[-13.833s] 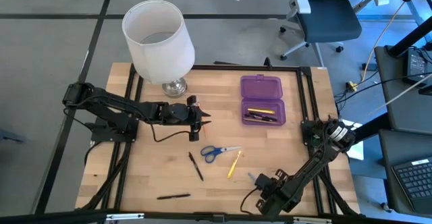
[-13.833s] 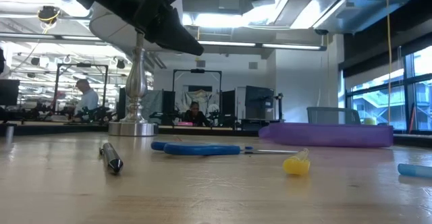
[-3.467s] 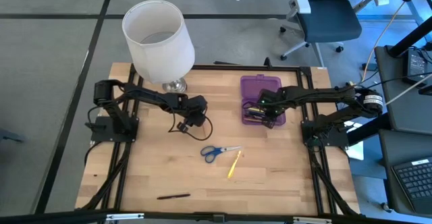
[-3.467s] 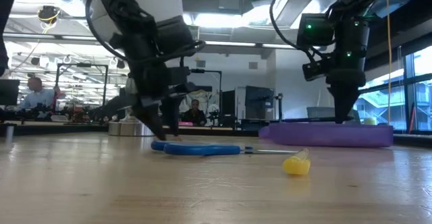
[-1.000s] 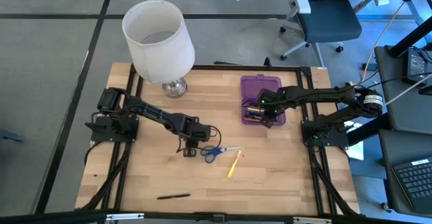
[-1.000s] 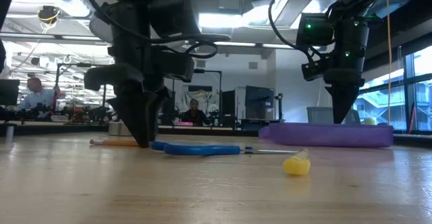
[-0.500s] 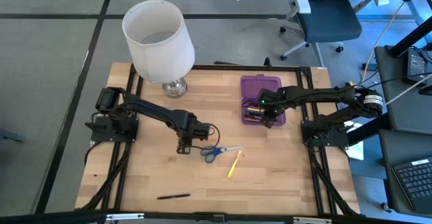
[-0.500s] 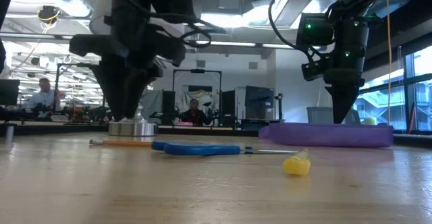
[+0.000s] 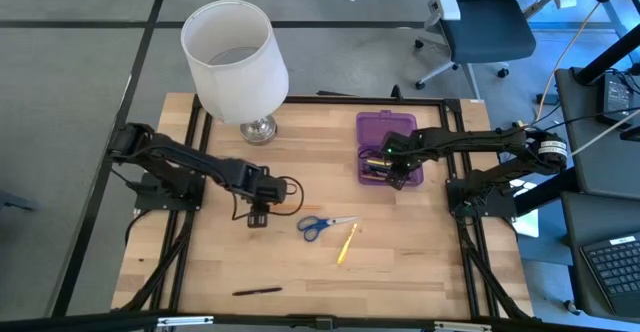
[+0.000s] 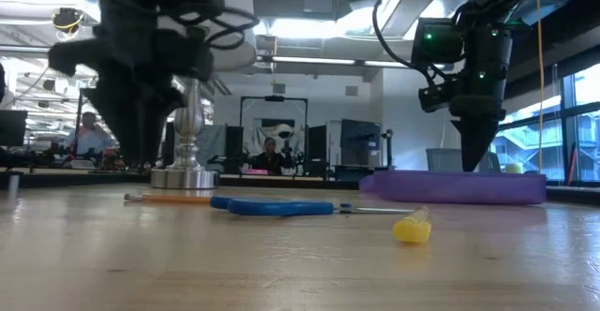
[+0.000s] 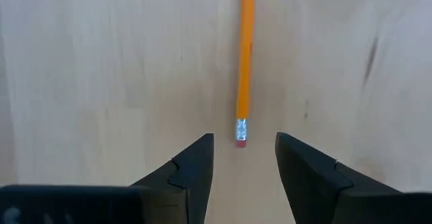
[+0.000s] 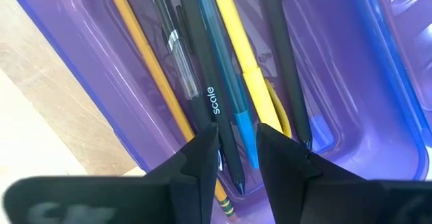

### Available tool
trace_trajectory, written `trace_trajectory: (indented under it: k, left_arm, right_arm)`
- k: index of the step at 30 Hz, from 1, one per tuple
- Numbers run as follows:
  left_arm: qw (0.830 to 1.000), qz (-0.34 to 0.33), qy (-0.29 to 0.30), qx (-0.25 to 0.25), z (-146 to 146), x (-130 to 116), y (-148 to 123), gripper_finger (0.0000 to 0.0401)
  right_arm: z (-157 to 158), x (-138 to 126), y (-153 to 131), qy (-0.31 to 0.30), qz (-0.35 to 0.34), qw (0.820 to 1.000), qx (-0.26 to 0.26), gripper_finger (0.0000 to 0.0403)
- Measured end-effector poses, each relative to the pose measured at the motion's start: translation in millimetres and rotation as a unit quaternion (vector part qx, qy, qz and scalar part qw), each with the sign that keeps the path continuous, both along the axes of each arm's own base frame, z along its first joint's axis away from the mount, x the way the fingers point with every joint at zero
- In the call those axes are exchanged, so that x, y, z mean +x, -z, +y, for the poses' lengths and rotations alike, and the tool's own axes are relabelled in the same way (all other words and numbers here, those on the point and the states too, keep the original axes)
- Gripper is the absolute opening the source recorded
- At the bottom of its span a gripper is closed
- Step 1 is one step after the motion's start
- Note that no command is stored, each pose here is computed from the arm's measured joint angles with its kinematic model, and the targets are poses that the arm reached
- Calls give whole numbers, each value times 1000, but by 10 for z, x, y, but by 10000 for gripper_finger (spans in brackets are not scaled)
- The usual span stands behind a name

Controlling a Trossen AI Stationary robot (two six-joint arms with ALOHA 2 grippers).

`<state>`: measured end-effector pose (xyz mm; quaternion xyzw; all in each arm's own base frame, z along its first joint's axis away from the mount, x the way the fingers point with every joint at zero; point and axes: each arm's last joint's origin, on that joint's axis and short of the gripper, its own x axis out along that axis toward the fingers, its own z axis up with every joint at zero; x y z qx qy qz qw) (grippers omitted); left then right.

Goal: Pick & place school supplies into a supply box
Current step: Put the pencil into the purple supply box

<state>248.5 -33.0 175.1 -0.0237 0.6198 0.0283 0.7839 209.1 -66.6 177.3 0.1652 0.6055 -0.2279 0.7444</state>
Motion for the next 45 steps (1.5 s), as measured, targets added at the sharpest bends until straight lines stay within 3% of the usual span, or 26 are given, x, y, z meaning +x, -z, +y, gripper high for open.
trace_trajectory:
  k: [11, 23, 29, 40, 45]
  left_arm:
    - [1000, 2, 0, -2, 17, -102, 254, 149]
    - [1000, 13, 4, 0, 9, -39, 373, 138]
    - [999, 33, 6, -1, 3, -13, 469, 111]
    - [999, 29, 25, 1, 1, -13, 465, 17]
    - [999, 29, 40, 4, 1, -13, 463, 9]
  right_arm:
    - [-1, 3, -1, 11, -3, 1000, 1, 107]
    - [-1, 4, -1, 11, -4, 1000, 1, 107]
    - [-1, 1, 0, 11, -2, 1000, 2, 107]
    - [1, 0, -3, 48, -7, 999, 8, 107]
    - [6, -15, -49, 62, -21, 998, 7, 107]
